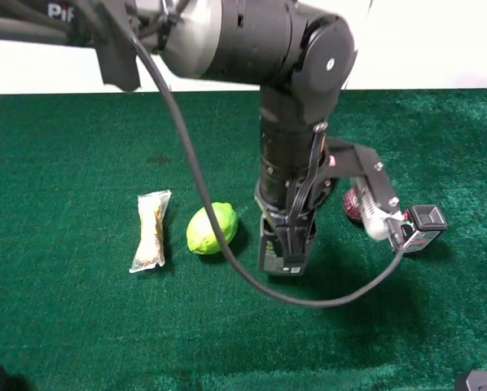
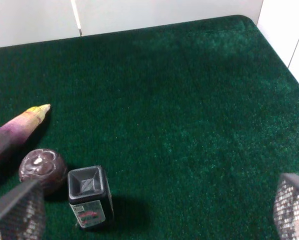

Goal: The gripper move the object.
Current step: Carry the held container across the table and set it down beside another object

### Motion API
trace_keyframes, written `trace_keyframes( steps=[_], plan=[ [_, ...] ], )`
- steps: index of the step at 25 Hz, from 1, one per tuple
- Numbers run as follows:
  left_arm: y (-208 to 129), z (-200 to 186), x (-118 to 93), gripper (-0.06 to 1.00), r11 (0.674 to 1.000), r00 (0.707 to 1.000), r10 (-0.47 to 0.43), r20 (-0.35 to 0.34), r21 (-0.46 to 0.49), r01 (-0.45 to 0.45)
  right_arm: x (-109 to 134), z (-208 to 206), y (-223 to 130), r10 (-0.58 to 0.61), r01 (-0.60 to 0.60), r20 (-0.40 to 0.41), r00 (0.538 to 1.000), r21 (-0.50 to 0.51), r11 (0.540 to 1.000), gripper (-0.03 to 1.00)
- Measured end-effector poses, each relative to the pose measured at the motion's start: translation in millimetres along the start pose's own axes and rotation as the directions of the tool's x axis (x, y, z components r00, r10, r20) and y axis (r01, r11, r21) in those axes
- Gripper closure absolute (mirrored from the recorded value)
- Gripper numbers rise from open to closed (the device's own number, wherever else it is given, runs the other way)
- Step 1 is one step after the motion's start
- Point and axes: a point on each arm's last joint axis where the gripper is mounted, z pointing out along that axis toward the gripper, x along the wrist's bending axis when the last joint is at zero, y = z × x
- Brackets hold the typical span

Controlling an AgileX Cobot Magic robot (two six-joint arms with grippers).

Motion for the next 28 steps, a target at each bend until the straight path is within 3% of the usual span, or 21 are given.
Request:
trace_keyframes(
  steps=[11, 18, 28],
  plan=[
    [3, -26, 0, 0.52, 1.0, 1.0, 0.006, -0.011, -0.018, -0.006, 0, 0, 0, 0.0, 0.0, 0.0, 1.0, 0.0, 1.0, 0.27],
    [7, -49, 3, 0.52, 0.999, 0.998, -0.043, -0.041, -0.035, 0.042, 0, 0, 0, 0.0, 0.0, 0.0, 1.0, 0.0, 1.0, 0.27],
    [20, -81, 14, 0.52, 0.97, 0.966, -0.226, -0.122, -0.124, 0.211, 0, 0, 0, 0.0, 0.0, 0.0, 1.0, 0.0, 1.0, 0.27]
  ],
)
